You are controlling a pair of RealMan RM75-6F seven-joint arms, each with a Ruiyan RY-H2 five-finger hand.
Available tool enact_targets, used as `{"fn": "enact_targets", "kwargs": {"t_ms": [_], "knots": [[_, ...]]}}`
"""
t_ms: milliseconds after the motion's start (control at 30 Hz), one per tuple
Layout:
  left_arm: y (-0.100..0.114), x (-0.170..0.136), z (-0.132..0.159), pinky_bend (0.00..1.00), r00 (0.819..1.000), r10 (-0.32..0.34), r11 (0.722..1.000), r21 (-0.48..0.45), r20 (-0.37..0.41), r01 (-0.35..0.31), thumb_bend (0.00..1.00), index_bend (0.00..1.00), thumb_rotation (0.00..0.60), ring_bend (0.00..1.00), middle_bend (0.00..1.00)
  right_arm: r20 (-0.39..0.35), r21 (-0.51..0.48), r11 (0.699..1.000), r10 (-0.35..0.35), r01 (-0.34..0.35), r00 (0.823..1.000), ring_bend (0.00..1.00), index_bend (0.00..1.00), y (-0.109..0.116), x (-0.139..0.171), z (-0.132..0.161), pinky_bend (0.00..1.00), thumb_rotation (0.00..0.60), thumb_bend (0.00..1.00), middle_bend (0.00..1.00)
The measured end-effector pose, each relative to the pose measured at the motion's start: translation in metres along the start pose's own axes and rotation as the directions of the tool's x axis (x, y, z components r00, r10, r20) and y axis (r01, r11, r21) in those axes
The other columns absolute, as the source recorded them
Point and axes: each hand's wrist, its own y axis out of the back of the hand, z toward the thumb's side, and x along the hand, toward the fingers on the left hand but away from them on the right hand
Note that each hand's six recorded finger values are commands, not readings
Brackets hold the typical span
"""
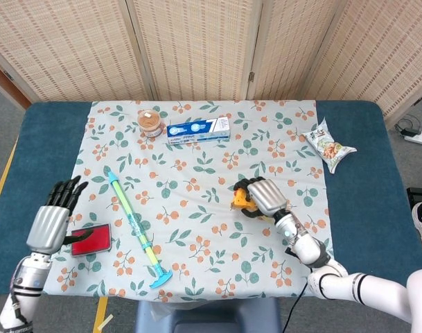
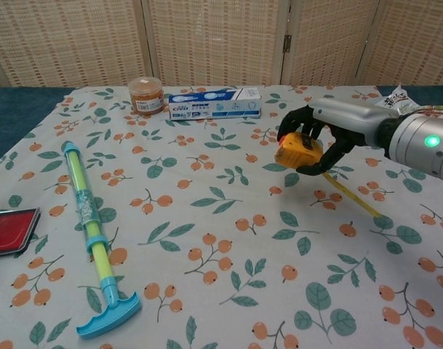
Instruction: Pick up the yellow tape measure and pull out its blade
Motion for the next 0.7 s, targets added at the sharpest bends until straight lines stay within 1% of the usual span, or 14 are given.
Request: {"fn": "enact_targets", "kwargs": {"t_ms": [100, 267, 433, 567, 700], "knots": [[-0.007, 0.023, 0.025, 0.00, 0.998, -0.011, 0.999, -0.045, 0.063, 0.013, 0.16, 0.09, 0.600, 0.04, 0.03, -0.031, -0.046, 0.999, -0.012, 0.011, 0.999, 0.47, 0.54, -0.002, -0.006, 0.015, 0.30, 0.600, 0.45, 0.52], [-0.016, 0.052, 0.061, 0.00, 0.990, -0.026, 0.999, -0.039, 0.138, 0.032, 0.16, 0.06, 0.600, 0.04, 0.03, -0.078, -0.134, 0.991, -0.041, 0.030, 0.996, 0.48, 0.54, -0.008, -0.016, 0.039, 0.31, 0.600, 0.45, 0.52], [-0.019, 0.071, 0.084, 0.00, 0.986, -0.029, 0.997, -0.059, 0.164, 0.039, 0.16, 0.03, 0.600, 0.03, 0.03, -0.106, -0.232, 0.971, -0.086, 0.059, 0.991, 0.48, 0.54, -0.015, -0.028, 0.055, 0.33, 0.600, 0.45, 0.52], [-0.019, 0.082, 0.098, 0.00, 0.984, -0.028, 0.994, -0.096, 0.175, 0.046, 0.16, 0.02, 0.600, 0.02, 0.03, -0.124, -0.332, 0.940, -0.120, 0.073, 0.985, 0.47, 0.54, -0.022, -0.039, 0.067, 0.33, 0.600, 0.45, 0.52], [-0.017, 0.088, 0.110, 0.00, 0.981, -0.028, 0.990, -0.129, 0.190, 0.053, 0.16, 0.00, 0.600, 0.02, 0.03, -0.142, -0.395, 0.914, -0.157, 0.089, 0.977, 0.47, 0.54, -0.027, -0.050, 0.075, 0.33, 0.600, 0.45, 0.52]]}}
